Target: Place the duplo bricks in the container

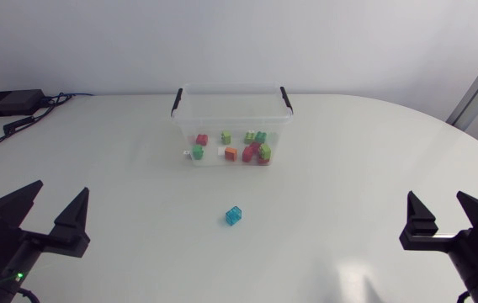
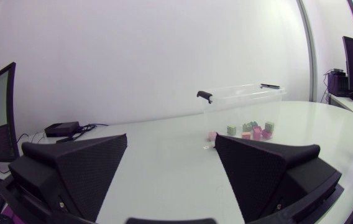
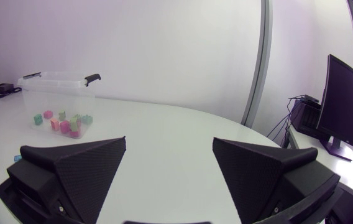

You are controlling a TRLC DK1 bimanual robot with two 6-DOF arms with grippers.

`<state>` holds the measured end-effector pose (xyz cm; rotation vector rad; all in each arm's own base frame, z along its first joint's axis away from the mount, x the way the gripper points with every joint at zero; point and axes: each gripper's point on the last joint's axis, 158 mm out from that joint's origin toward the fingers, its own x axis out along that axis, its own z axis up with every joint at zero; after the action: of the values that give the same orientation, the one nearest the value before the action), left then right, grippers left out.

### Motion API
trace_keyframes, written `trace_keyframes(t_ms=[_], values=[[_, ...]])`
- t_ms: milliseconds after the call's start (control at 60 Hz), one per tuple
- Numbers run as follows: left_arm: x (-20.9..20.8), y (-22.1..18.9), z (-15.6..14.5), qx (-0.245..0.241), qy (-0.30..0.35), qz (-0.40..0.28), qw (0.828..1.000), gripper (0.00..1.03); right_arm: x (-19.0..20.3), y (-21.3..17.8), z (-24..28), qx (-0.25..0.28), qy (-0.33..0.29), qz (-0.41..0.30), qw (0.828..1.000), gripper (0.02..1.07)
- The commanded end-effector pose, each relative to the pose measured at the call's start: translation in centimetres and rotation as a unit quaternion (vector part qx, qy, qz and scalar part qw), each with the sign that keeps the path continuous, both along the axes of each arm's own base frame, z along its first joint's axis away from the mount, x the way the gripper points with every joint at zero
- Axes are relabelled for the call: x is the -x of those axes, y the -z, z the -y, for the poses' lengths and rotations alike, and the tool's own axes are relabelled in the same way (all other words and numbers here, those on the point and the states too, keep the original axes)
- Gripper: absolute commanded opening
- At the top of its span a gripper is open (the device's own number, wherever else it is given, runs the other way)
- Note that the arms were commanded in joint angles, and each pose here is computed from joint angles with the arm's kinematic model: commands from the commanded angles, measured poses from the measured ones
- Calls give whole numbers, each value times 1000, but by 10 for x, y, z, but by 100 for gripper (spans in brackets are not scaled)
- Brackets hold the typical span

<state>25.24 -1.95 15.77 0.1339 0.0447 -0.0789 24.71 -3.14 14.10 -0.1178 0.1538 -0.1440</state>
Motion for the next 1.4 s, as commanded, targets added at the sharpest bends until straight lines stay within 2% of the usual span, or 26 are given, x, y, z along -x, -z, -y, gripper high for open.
trace_keyframes(t_ms=[0,200,367,683,750,883,1083,1233,1383], values=[[0,7,4,4,9,-6,1000,99,2,8,2,7,4,-14,1000,103],[2,2,11,-1,24,-2,1000,99,2,8,2,7,4,-14,1000,103],[10,-11,23,-3,50,-35,998,99,2,8,2,7,4,-14,1000,103],[-13,-63,40,-24,79,-146,986,99,2,8,2,7,4,-14,1000,103],[-21,-68,55,-35,103,-196,975,99,2,8,2,7,4,-14,1000,103],[-29,-67,71,-90,135,-293,942,99,2,8,2,7,4,-14,1000,103],[-18,-56,107,-112,196,-335,915,99,2,8,2,7,4,-14,1000,103],[0,-34,151,-128,267,-390,872,99,2,8,2,7,4,-14,1000,103],[6,-12,183,-147,307,-432,835,99,2,8,2,7,4,-14,1000,103]])
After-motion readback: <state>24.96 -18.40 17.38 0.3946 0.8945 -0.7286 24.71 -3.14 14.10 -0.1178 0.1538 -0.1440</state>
